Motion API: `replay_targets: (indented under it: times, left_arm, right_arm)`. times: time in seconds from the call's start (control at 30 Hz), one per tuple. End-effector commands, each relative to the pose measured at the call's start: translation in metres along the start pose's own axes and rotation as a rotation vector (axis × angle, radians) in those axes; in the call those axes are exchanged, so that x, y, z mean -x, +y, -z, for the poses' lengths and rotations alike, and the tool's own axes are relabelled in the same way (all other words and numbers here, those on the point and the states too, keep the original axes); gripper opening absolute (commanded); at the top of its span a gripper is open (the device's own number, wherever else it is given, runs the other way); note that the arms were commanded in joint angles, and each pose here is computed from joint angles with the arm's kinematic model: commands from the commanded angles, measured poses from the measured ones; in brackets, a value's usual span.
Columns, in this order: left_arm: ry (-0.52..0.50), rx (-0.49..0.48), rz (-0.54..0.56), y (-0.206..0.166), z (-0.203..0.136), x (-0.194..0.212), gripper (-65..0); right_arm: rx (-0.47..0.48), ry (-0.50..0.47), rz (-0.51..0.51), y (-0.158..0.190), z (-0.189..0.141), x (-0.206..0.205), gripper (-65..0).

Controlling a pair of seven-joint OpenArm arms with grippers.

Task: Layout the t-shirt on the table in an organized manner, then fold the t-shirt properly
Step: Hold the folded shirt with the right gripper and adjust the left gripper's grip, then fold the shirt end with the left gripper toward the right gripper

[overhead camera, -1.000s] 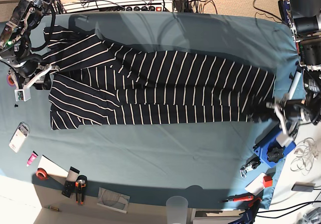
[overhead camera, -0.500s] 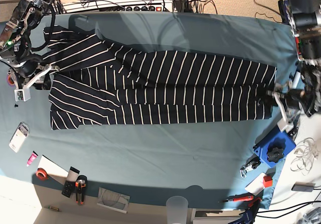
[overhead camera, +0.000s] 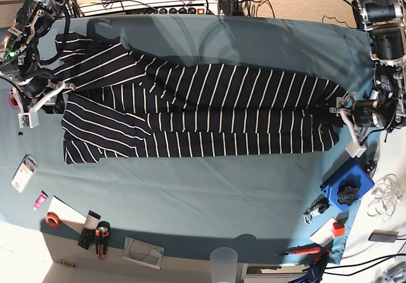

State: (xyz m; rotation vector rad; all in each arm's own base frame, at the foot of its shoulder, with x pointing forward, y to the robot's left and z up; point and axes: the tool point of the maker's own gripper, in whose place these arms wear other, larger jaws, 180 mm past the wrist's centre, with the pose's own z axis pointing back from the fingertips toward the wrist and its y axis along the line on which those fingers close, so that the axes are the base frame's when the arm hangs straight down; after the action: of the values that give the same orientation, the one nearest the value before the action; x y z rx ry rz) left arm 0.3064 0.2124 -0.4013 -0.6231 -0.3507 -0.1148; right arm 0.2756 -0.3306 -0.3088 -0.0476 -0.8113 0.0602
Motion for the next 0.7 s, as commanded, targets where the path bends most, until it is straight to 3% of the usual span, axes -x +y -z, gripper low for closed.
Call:
replay_targets:
  times: [0.0,0.07,0.23,0.37,0.5,0.67]
  left_arm:
    - [0.085,-0.020,0.005,0.004,0.000,0.015,-34.1]
    - [0.077,-0.010,0.007,0.001,0.000,0.013,-36.8]
    - [0.060,0.019,0.009,-0.005,0.003,0.010,-54.9]
    - [0.060,0.055,0.024,-0.017,0.016,0.011,-64.8]
    - [0.054,0.071,0.032,-0.023,0.020,0.008,-65.0]
    - [0.019,0.026,0.065,-0.013,0.000,-0.016,-65.0]
  right_arm:
    - [0.013,-0.050,-0.016,-0.006,-0.005,-0.016,-48.6]
    - [0.013,-0.050,-0.016,-0.006,-0.005,-0.016,-48.6]
    - [0.013,-0.050,-0.016,-0.006,-0.005,-0.016,-48.6]
    - [0.013,-0.050,-0.016,-0.006,-0.005,-0.016,-48.6]
    - [0.013,-0.050,-0.016,-0.006,-0.005,-0.016,-48.6]
    - [0.014,-0.050,-0.016,-0.006,-0.005,-0.016,-48.6]
